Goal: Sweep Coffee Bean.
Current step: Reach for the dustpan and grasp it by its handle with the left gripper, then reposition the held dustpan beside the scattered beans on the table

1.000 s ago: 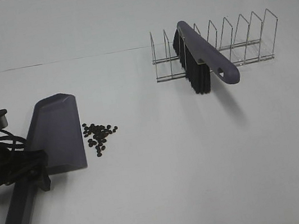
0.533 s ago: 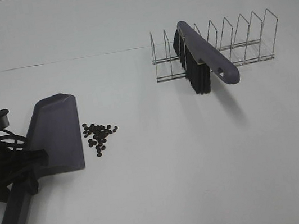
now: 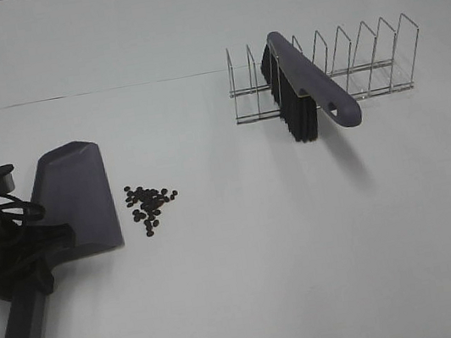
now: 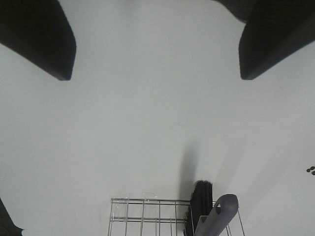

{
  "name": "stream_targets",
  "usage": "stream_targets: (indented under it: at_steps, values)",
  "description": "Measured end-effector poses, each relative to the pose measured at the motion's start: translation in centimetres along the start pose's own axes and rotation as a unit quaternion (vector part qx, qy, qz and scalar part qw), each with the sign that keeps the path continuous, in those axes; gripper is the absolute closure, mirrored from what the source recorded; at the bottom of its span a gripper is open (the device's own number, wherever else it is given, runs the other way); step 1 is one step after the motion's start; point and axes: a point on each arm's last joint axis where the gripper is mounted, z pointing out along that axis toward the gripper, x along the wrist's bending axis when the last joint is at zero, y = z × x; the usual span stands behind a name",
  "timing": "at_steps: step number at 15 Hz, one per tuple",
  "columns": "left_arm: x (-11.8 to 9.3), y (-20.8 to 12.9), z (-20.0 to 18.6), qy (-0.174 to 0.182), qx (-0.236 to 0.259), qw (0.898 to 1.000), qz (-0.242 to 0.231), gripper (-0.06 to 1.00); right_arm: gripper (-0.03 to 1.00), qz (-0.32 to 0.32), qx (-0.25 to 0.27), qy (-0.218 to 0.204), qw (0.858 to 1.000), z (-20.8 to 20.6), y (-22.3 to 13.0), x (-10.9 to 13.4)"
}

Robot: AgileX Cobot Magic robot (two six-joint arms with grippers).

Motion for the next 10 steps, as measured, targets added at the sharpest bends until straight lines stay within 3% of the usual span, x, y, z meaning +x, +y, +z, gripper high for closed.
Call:
stream_targets:
  at_steps: [10]
  values:
    - [0.4,-0.6,-1.6,0.027,0.007,0.998,0.056,0.61,0.20,0.000,-0.002,0.000,1.000,-0.1,0.1,0.0]
